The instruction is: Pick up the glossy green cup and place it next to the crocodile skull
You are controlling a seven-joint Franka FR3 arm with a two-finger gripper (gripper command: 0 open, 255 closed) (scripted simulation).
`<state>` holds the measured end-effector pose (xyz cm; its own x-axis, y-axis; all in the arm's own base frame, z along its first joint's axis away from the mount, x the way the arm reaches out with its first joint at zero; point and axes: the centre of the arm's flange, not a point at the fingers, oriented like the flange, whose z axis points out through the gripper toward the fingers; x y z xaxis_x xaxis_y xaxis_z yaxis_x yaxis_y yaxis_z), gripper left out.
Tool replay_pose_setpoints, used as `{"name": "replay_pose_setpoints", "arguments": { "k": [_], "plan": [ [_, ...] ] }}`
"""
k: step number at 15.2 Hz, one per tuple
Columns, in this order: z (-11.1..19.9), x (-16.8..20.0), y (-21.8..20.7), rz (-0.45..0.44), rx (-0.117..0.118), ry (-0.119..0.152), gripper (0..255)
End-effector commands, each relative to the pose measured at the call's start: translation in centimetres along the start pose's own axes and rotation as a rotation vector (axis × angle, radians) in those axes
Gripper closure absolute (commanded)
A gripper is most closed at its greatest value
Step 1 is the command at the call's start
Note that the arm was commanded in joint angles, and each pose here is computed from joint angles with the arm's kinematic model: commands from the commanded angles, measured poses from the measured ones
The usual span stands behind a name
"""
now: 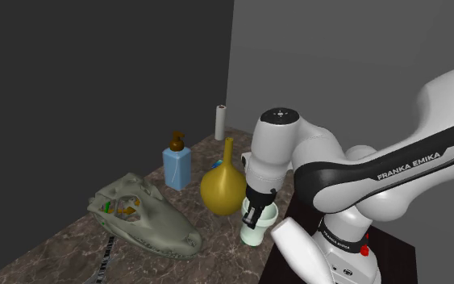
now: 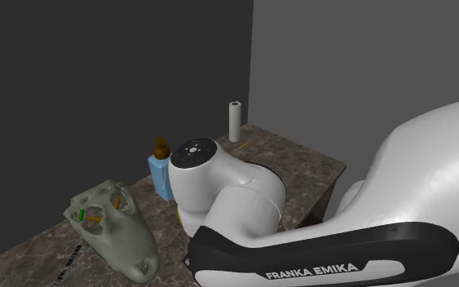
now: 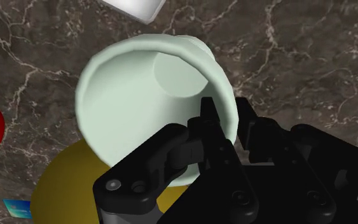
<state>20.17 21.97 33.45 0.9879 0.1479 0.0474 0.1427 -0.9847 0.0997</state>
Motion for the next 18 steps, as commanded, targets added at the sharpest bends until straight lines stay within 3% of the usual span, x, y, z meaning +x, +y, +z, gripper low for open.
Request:
{"name": "replay_pose_setpoints", "arguments": {
  "k": [1, 4, 5, 10, 14, 18],
  "plan": [
    [0.0, 0.0, 0.0, 0.0, 0.0, 0.001, 255],
    [0.0, 0.0, 0.0, 0.0, 0.0, 0.001, 255],
    [0.0, 0.0, 0.0, 0.0, 0.0, 0.001, 0],
    [0.0, 0.0, 0.0, 0.0, 0.0, 0.001, 0],
    [-5.0, 0.0, 0.0, 0.0, 0.0, 0.001, 0],
    [-5.0, 0.0, 0.0, 0.0, 0.0, 0.001, 0]
  ]
}}
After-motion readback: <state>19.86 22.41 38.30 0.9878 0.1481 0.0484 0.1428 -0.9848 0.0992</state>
